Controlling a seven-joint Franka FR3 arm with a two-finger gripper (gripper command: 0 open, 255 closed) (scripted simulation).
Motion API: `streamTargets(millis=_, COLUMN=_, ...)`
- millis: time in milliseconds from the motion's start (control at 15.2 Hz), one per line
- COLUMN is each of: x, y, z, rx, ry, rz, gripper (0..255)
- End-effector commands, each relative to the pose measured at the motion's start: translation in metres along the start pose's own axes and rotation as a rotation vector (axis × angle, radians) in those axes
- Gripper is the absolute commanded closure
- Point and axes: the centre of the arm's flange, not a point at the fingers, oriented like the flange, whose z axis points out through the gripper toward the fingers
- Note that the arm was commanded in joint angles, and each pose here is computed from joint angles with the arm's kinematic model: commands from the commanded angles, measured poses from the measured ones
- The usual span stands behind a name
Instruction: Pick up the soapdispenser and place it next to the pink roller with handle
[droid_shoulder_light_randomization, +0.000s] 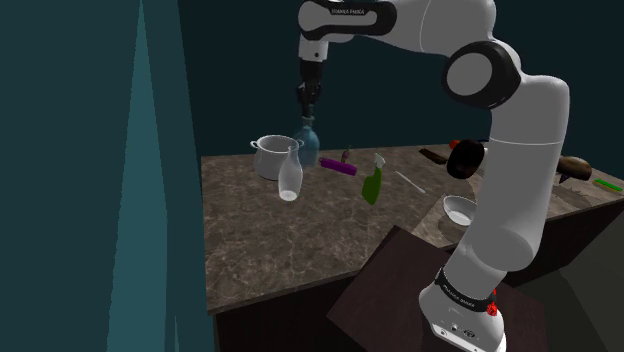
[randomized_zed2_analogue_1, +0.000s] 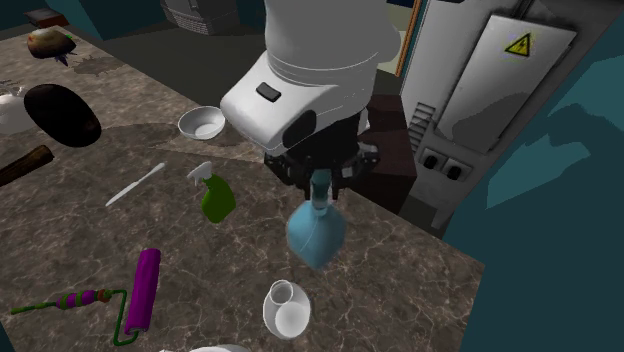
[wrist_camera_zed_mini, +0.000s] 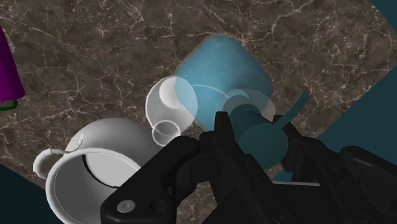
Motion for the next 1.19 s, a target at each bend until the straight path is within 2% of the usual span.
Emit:
streamTargets(millis=0, x=-0.002, y=0.0, z=-0.011, rx=0.0, ry=0.0, rz=0.0, gripper=255)
streamTargets(millis=528, x=-0.004, y=0.0, z=-0.05, rx=0.0, ry=0.0, rz=0.0, gripper=255)
streamTargets(millis=1122, x=-0.047, y=0.103, z=-0.009, rx=0.0, ry=0.0, rz=0.0, gripper=255)
